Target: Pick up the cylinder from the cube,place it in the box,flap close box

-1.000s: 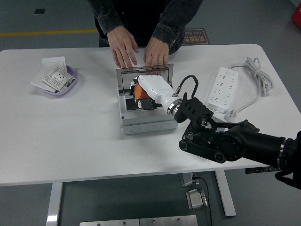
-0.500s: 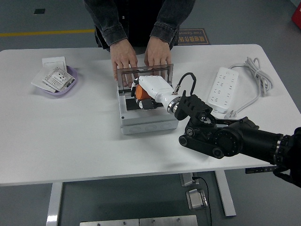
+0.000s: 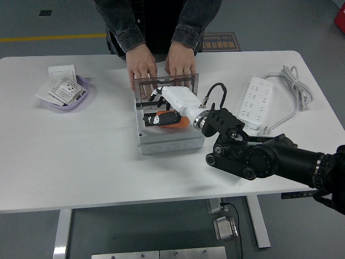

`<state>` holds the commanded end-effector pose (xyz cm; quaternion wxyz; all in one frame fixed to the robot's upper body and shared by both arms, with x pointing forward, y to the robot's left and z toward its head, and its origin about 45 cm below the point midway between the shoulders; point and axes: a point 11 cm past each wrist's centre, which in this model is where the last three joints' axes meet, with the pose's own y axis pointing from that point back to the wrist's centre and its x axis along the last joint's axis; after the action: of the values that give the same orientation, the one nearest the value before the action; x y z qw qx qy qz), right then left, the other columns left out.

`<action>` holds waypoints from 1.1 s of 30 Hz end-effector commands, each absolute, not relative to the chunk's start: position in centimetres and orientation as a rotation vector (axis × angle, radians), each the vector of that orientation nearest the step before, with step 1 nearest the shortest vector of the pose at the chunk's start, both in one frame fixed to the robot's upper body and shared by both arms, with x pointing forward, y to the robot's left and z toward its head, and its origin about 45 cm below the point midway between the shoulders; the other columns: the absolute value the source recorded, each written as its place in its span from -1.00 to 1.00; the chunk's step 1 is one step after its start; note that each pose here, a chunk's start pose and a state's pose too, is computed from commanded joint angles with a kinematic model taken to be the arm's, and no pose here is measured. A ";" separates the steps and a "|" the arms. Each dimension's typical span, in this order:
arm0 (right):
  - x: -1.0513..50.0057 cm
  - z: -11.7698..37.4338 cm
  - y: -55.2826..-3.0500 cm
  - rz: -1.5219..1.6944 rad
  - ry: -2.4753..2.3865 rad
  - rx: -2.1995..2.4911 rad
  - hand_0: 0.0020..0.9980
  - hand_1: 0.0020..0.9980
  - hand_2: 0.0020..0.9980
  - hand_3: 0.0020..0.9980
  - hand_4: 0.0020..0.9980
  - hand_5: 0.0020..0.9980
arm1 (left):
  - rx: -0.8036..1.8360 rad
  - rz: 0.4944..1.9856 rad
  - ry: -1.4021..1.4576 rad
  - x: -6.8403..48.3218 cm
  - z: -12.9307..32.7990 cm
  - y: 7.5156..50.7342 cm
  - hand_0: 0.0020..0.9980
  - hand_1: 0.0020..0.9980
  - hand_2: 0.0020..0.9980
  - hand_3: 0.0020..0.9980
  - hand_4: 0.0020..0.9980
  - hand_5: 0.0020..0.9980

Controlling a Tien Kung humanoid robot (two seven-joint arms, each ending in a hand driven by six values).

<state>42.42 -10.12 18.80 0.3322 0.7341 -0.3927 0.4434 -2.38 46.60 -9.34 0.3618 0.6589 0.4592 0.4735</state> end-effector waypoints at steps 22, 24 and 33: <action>41.4 21.4 -11.6 1.167 -1.079 1.940 -0.17 -0.27 0.06 0.30 0.99 0.39 | 1.694 1.197 1.195 -2.9 -9.5 46.1 0.31 0.39 0.18 0.19 0.17 -0.71; 41.2 22.2 -12.4 1.169 -1.093 1.931 -0.22 -0.31 0.03 0.27 0.98 0.43 | 1.695 1.198 1.198 -3.0 -9.5 46.1 0.31 0.39 0.17 0.18 0.15 -0.73; 40.9 27.6 -12.7 1.230 -1.192 1.968 -0.25 -0.31 0.04 0.27 0.96 0.48 | 1.695 1.198 1.203 -3.1 -9.5 46.1 0.31 0.39 0.17 0.18 0.12 -0.75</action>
<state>40.91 -12.68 27.56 0.2630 0.7278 -0.4408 0.4548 -3.08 46.06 -9.54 0.3629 0.6583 0.4672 0.4655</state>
